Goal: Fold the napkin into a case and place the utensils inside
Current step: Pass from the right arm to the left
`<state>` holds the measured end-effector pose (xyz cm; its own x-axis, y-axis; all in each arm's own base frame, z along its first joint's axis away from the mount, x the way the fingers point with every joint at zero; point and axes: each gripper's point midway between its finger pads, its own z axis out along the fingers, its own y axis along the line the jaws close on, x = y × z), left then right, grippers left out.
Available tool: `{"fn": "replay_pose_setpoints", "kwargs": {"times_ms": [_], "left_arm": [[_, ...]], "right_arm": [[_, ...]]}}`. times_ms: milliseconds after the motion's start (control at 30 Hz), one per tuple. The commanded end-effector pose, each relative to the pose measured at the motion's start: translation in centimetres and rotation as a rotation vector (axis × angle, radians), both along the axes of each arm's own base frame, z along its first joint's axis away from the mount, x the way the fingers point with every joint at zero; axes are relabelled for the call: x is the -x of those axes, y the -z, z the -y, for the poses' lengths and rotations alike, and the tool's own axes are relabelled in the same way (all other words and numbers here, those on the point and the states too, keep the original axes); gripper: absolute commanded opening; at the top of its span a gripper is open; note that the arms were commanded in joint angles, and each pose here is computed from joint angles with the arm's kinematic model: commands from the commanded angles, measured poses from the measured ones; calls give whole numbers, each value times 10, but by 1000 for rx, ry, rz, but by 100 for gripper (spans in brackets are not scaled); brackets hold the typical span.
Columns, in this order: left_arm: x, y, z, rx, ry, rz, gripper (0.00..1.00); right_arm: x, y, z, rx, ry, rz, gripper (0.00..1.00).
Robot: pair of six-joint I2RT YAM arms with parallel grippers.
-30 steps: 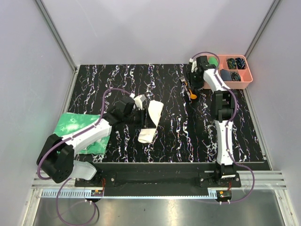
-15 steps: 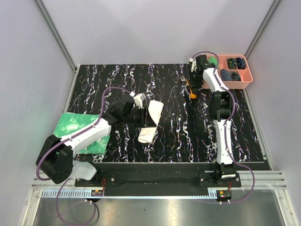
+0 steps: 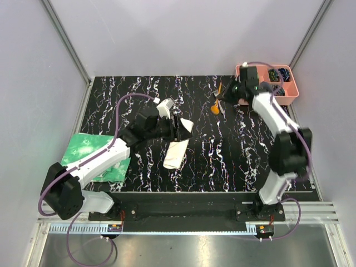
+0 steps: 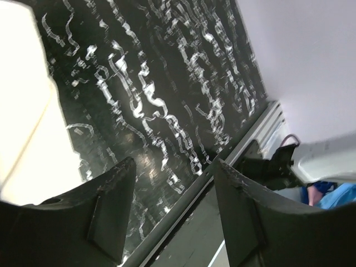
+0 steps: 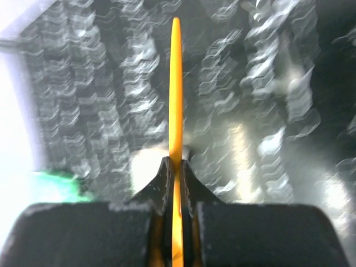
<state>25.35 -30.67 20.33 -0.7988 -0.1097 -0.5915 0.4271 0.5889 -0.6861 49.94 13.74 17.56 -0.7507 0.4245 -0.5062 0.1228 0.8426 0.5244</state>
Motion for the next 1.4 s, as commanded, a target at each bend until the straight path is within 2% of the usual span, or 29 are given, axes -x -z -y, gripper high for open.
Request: {"fn": "replay_pose_setpoints", "kwargs": {"times_ms": [0, 67, 133, 167, 200, 267, 300, 567, 733, 800, 833, 867, 900, 933, 967, 1033, 1067, 1100, 1133, 1167, 1200, 1233, 1300, 1367], "left_arm": [[-17, -39, 20, 118, -68, 102, 62], [-18, -46, 25, 120, -81, 153, 64], [-19, -47, 29, 102, -91, 200, 66], [-14, -49, 34, 94, -70, 223, 66], [-13, -48, 35, 86, -67, 226, 66], [-10, -45, 33, 78, -85, 217, 66], [-8, -39, 31, 72, -91, 211, 66], [1, -34, 35, 82, -90, 198, 58], [3, -32, 43, 86, -70, 186, 57], [1, -36, 43, 80, -73, 195, 38], [1, -28, 40, 35, -70, 186, 27], [0, -27, 37, 6, -70, 188, 11], [-6, -39, 37, -16, -81, 213, 3], [-3, -26, 28, -104, -63, 198, 0], [-4, -28, 23, -130, -62, 204, 0], [1, -33, 11, -196, -12, 226, 0], [-1, -34, 4, -221, 0, 228, 0], [6, -35, -5, -258, 36, 207, 0], [4, -37, -15, -299, 63, 241, 0], [8, -38, -21, -329, 89, 249, 0], [14, -37, -33, -387, 103, 242, 0], [15, -35, -41, -441, 134, 272, 0], [17, -30, -62, -548, 125, 262, 0], [18, -25, -74, -617, 130, 271, 0]], "right_arm": [[61, -99, -76, -387, 45, 268, 0], [85, -83, -86, -440, 80, 219, 0], [111, -94, -101, -487, 83, 216, 0], [122, -78, -102, -485, 97, 179, 0], [131, -92, -101, -516, 105, 219, 0], [147, -81, -101, -527, 128, 191, 0], [153, -90, -95, -543, 150, 217, 0], [183, -80, -88, -612, 182, 177, 0], [183, -87, -92, -649, 175, 188, 0], [187, -88, -96, -666, 151, 180, 0], [188, -89, -96, -667, 141, 187, 2], [190, -89, -97, -660, 122, 195, 10], [195, -88, -97, -628, 79, 210, 15], [199, -88, -98, -607, 42, 221, 22], [203, -92, -100, -585, -8, 240, 35], [215, -91, -101, -468, -142, 276, 53], [228, -85, -107, -427, -262, 254, 66], [231, -78, -103, -282, -394, 323, 71], [230, -97, -101, -218, -457, 375, 75], [236, -79, -92, -121, -489, 304, 77], [234, -82, -84, -16, -549, 352, 79], [232, -103, -82, 20, -574, 407, 79], [241, -115, -80, 71, -666, 457, 78], [254, -133, -85, 56, -760, 513, 78]]}}
